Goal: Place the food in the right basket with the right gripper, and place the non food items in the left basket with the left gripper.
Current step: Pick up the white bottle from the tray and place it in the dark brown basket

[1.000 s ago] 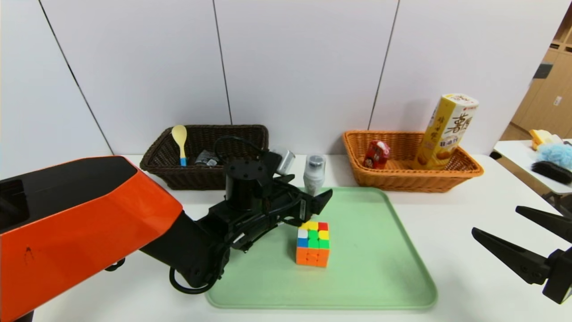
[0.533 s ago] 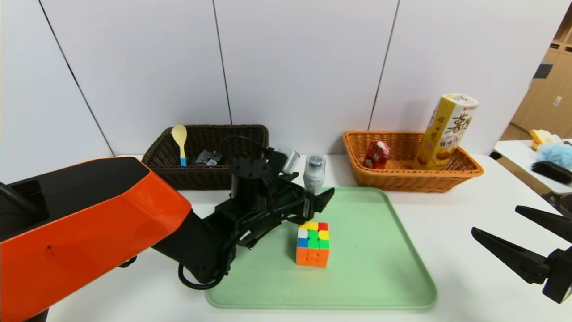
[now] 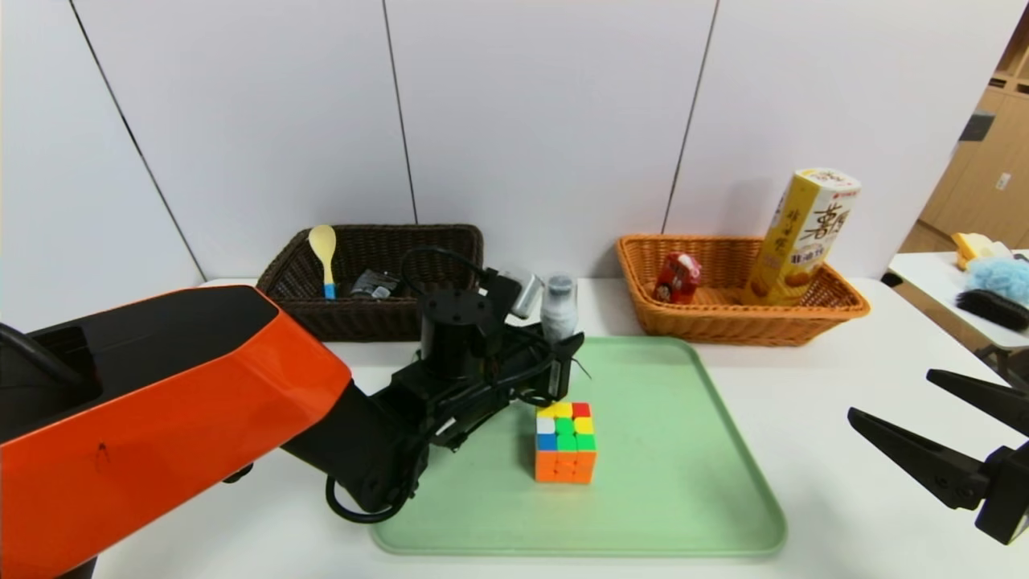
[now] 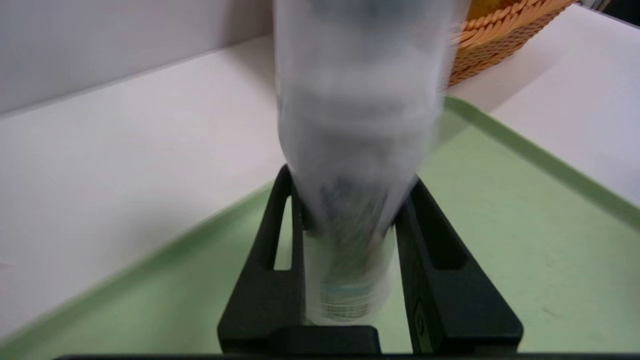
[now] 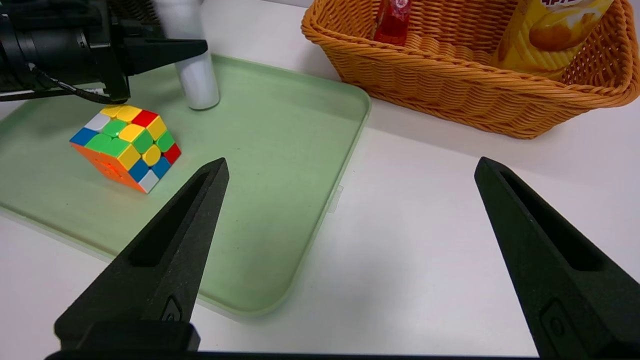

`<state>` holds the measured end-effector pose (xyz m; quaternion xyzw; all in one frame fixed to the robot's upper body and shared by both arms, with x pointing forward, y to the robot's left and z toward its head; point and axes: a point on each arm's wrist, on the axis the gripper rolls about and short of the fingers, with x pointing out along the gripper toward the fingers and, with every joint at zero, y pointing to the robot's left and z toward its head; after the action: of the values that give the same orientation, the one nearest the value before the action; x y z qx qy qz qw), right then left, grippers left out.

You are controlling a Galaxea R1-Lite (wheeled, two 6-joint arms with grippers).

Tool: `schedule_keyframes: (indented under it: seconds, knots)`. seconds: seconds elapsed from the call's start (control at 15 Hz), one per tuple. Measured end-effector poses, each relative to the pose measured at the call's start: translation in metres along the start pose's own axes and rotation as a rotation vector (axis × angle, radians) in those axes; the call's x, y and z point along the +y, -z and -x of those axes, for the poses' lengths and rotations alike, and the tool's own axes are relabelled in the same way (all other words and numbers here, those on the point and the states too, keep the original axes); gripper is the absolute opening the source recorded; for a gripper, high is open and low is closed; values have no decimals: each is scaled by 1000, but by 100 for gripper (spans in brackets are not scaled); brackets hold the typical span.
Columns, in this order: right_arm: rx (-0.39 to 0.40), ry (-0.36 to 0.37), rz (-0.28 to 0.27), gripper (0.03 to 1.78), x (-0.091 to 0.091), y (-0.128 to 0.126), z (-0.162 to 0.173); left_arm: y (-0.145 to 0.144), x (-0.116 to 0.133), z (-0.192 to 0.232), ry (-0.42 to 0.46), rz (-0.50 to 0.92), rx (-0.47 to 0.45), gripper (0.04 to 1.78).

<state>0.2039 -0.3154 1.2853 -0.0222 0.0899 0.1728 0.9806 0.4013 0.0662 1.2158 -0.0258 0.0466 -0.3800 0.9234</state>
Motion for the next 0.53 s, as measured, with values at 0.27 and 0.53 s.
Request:
schedule_keyframes:
  seconds: [0.27,0.53]
  knots:
    - [0,0,1,170,0,0,0,0,-1,0,2,1,0,53]
    - [2,0,1,170,0,0,-1,-6,-1,0,8,-5,-49,53]
